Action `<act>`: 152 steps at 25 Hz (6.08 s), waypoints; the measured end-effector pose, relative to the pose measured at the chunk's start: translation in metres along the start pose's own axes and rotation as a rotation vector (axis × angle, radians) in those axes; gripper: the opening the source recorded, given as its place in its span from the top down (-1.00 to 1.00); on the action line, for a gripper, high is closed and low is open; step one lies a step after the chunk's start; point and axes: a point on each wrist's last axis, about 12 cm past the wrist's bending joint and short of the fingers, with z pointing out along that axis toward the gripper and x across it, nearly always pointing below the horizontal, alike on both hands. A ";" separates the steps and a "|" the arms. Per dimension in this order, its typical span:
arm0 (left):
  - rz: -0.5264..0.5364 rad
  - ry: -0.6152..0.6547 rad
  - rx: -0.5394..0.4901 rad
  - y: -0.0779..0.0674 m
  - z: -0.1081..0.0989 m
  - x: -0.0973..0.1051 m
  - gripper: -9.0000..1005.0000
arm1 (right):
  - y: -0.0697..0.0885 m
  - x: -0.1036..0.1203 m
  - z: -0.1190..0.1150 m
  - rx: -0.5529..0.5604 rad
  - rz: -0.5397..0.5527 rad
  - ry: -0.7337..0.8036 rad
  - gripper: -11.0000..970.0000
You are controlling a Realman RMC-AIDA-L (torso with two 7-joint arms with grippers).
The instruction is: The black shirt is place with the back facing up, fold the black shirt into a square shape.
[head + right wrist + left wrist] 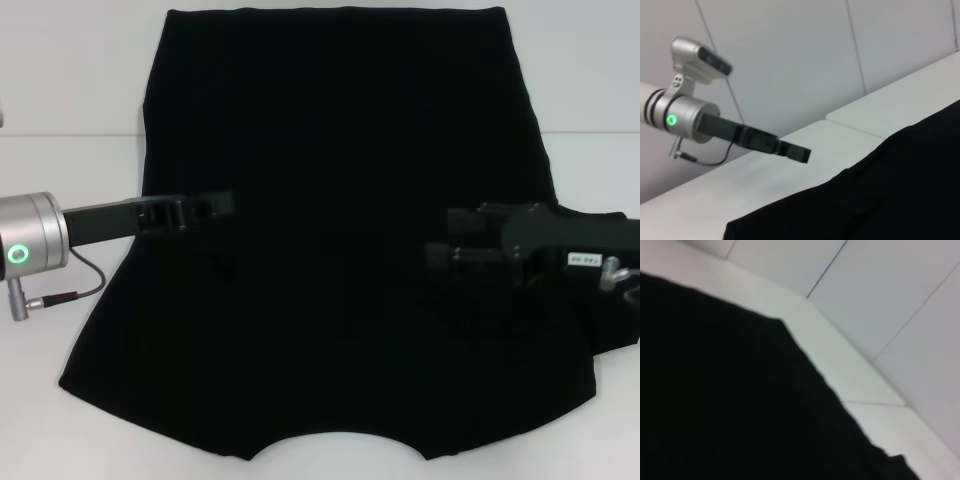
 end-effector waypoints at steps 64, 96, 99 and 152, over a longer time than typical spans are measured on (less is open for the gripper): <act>0.582 0.176 0.455 -0.056 0.053 0.070 -0.89 | -0.060 0.041 -0.086 0.576 0.889 0.329 0.14; 0.479 0.142 0.446 -0.057 0.054 0.067 -0.89 | -0.080 0.014 -0.112 0.642 0.637 0.078 0.97; 0.471 0.132 0.446 -0.057 0.054 0.067 -0.89 | -0.081 0.007 -0.107 0.629 0.616 0.078 0.97; 0.010 0.118 -0.079 0.025 -0.092 0.082 -0.87 | 0.004 -0.005 0.033 -0.015 -0.022 0.010 -0.73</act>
